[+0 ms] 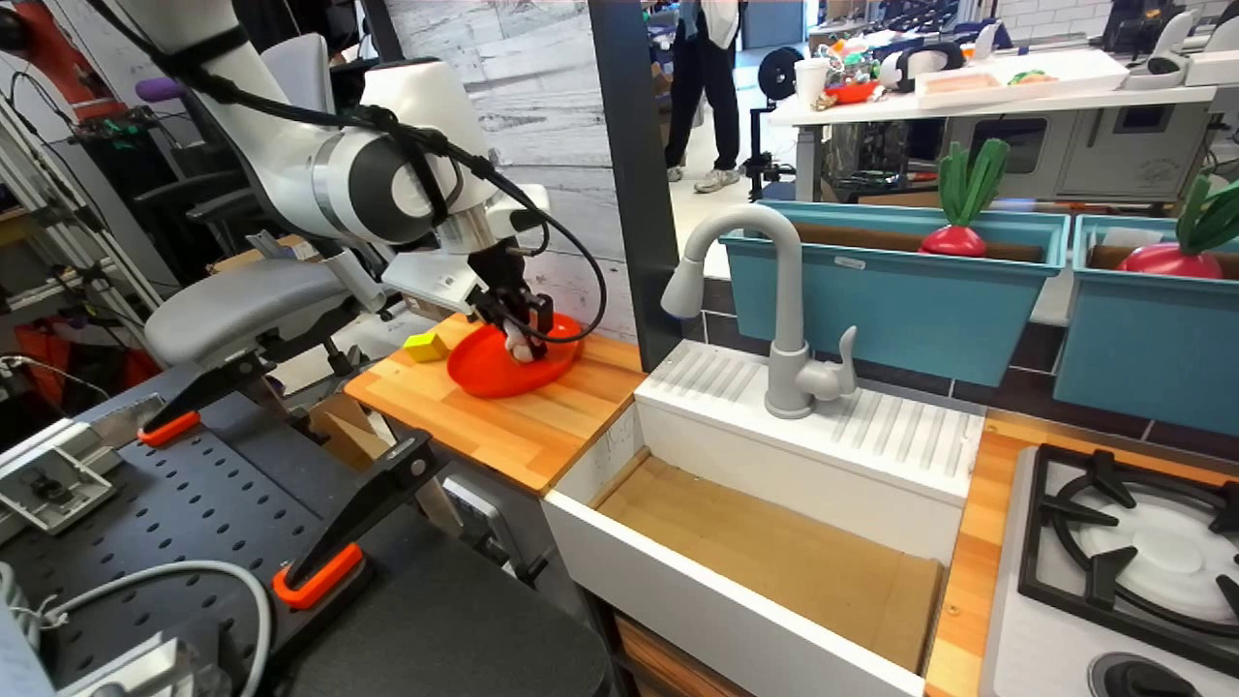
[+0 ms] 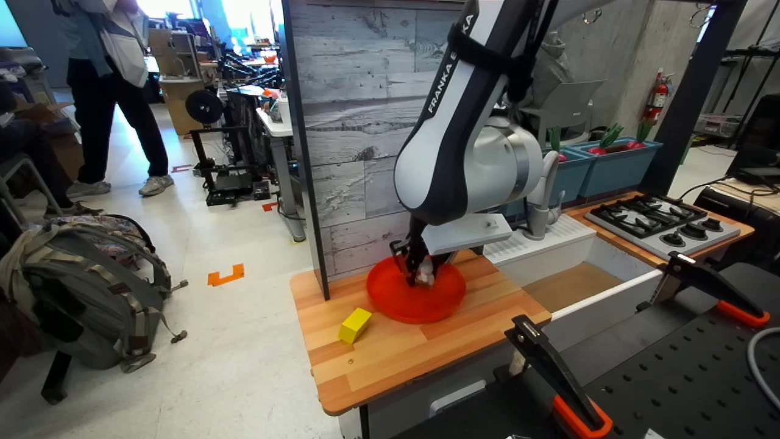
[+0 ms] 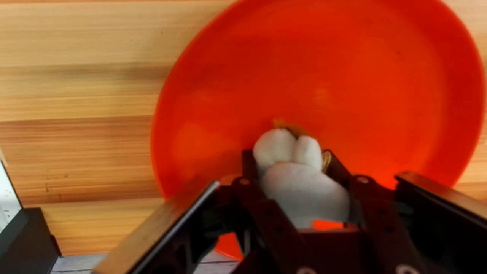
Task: Remove the object from the plate and put it on the table
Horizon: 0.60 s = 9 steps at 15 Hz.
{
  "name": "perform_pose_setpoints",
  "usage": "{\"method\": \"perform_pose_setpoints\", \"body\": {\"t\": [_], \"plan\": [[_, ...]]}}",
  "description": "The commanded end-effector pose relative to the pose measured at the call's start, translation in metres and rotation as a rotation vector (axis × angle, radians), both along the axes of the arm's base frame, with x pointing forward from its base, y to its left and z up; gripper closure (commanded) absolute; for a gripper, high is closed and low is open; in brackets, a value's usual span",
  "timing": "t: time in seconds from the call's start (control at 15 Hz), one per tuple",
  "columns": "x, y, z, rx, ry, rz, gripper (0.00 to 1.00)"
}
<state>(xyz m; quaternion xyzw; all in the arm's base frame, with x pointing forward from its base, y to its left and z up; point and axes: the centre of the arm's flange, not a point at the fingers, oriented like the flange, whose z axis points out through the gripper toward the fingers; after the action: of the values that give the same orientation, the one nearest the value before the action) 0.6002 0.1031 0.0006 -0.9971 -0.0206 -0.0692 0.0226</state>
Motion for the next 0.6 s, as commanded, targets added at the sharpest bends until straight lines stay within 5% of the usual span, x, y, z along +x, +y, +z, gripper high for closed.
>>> {"method": "perform_pose_setpoints", "body": {"t": [0.0, 0.13, 0.53], "plan": [[-0.004, 0.007, 0.014, -0.001, -0.002, 0.022, 0.85], [-0.009, 0.008, 0.025, -0.003, -0.01, 0.02, 0.98], [-0.038, -0.007, 0.091, -0.016, 0.028, 0.057, 0.96]]}}
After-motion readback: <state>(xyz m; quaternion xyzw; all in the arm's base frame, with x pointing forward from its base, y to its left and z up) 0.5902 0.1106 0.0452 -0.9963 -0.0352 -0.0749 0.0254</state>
